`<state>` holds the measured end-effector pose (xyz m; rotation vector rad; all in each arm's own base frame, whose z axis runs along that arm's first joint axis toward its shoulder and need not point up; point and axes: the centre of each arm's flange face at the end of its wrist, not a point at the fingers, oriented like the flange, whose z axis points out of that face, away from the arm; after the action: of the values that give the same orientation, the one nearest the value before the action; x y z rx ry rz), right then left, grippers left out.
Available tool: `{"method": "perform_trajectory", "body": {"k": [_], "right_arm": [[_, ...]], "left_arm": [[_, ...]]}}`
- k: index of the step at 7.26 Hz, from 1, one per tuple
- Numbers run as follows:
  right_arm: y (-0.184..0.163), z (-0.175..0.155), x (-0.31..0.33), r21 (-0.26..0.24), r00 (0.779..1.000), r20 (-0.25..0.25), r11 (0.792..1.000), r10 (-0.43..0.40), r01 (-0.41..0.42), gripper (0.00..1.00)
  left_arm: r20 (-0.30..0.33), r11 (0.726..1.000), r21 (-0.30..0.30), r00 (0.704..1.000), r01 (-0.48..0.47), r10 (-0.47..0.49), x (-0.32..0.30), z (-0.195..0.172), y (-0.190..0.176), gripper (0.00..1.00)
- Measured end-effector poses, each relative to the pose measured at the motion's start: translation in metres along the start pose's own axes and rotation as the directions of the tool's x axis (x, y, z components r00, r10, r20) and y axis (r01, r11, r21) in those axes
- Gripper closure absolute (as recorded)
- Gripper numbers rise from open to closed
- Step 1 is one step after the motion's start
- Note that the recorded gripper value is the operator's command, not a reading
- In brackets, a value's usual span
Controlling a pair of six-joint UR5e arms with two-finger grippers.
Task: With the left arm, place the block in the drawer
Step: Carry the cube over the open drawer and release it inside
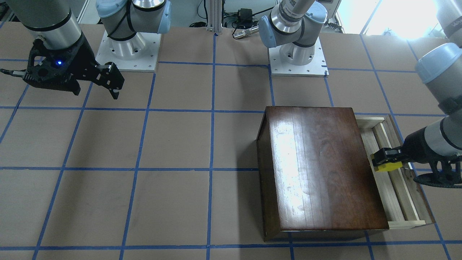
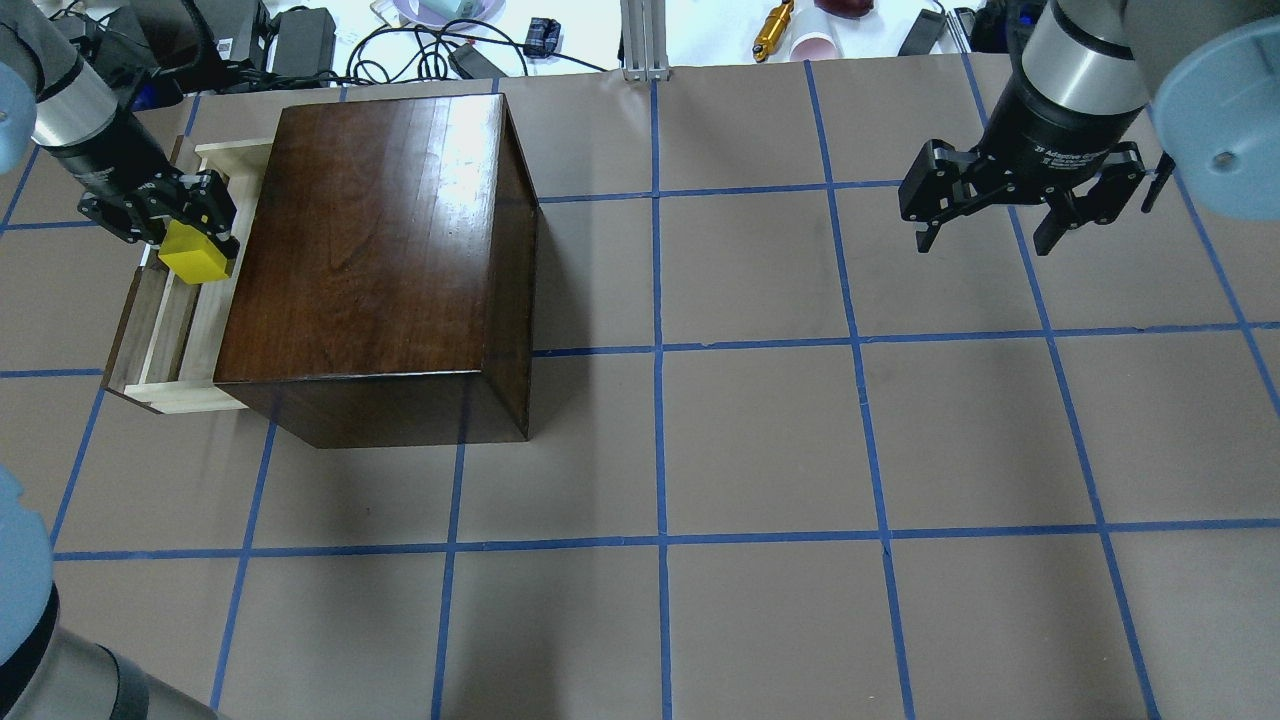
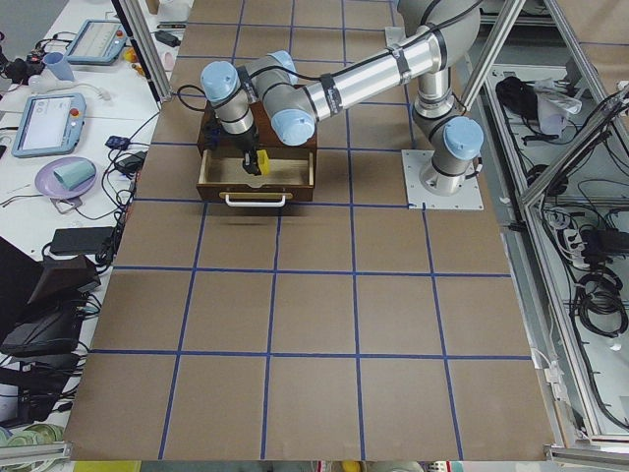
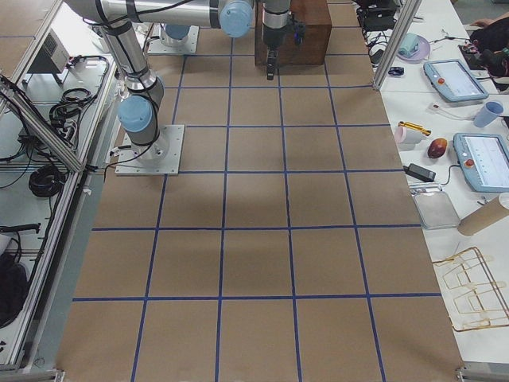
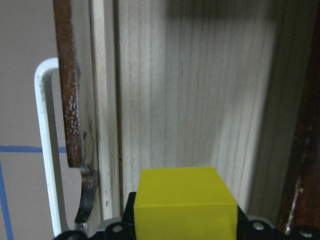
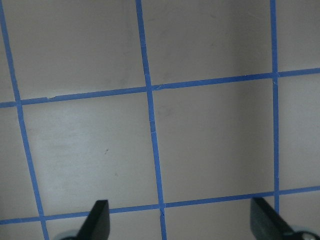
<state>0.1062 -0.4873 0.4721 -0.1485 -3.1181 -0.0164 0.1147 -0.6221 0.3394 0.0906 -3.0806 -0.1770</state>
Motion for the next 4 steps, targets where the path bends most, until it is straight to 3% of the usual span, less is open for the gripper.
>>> {"method": "perform_trajectory", "body": {"k": [1,4], "right_arm": [[0.0001,-0.0001,0.0000,0.000,1.000,0.000,1.000,0.000,0.000,0.00],[0.0001,-0.0002,0.0000,0.000,1.000,0.000,1.000,0.000,0.000,0.00]], "left_arm": [[0.002,1.000,0.006,1.000,0.003,-0.003,0.0005,0.0088,0.0006,0.01],[0.003,1.000,0.016,1.000,-0.004,0.004,-0.0014,0.0107,-0.0003,0.00]]}}
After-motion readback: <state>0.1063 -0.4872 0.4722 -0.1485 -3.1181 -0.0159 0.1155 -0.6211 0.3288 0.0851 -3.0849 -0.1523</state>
